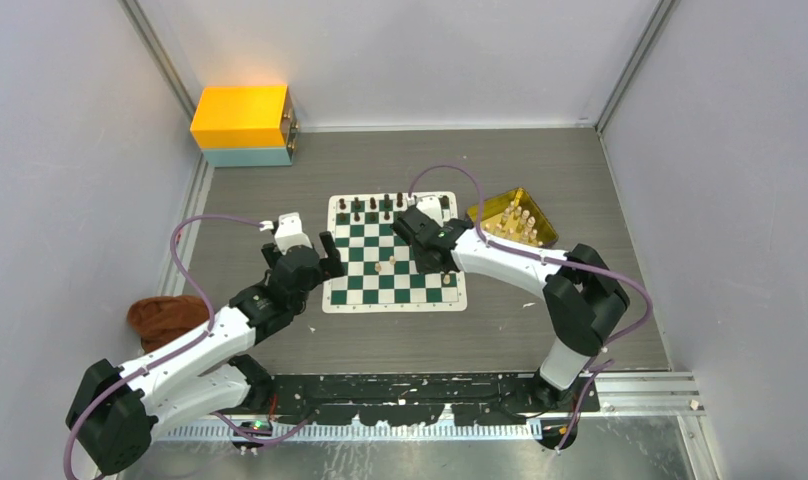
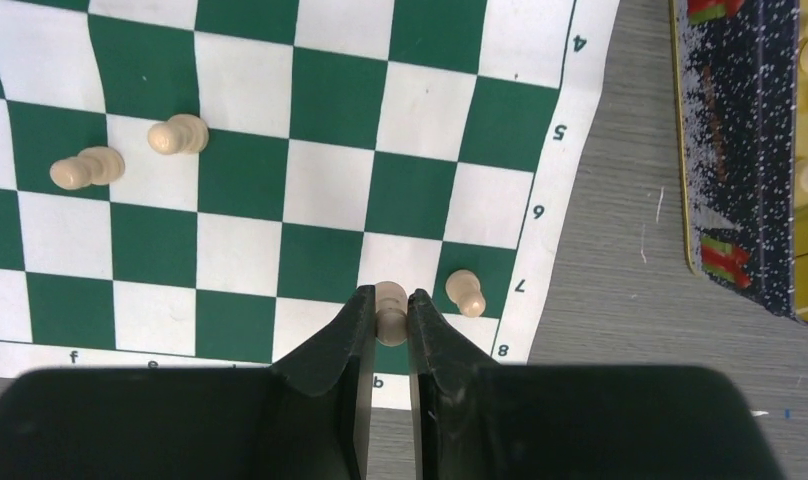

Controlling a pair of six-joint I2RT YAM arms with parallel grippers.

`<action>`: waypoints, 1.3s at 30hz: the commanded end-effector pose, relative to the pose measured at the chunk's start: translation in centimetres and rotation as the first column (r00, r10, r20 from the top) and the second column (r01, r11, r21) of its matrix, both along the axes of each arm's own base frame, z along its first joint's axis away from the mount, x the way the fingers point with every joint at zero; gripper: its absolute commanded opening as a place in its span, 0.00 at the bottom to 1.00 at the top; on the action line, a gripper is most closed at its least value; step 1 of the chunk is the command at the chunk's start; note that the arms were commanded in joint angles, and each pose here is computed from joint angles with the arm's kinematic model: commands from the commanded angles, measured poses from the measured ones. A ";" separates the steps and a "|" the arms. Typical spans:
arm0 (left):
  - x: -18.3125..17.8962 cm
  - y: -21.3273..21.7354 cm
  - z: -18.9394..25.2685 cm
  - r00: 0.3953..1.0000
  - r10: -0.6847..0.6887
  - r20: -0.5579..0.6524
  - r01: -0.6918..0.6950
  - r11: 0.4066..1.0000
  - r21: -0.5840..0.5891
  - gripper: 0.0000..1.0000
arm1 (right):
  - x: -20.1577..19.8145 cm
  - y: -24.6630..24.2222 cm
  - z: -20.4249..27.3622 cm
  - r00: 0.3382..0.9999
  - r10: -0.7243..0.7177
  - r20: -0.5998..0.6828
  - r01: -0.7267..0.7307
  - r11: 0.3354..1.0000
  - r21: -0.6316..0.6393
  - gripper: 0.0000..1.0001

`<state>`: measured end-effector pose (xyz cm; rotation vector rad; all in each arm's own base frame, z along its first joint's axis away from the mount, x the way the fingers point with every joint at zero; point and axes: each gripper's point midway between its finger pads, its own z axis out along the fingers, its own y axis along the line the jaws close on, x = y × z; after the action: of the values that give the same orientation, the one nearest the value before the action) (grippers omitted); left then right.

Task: Set up the chess pieces on the board
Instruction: Place the chess piece on the chessboard.

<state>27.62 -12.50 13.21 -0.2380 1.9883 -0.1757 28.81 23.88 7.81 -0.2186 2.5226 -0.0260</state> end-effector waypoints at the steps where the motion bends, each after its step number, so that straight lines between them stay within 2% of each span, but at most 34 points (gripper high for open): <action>1: 0.4 0.2 0.9 0.999 0.031 0.040 -0.030 0.999 -0.022 0.98 | -0.1 -0.2 1.7 0.996 -0.048 0.070 0.045 0.998 0.039 0.00; 39: 0.5 0.2 0.3 0.999 0.030 0.032 -0.029 1.000 -0.007 0.98 | -0.6 0.6 -3.3 1.000 -0.029 0.002 0.029 1.000 0.005 0.00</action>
<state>27.55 -12.45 12.76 -0.2333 1.9987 -0.1666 27.51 23.63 4.16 -0.2044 2.5556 -0.0644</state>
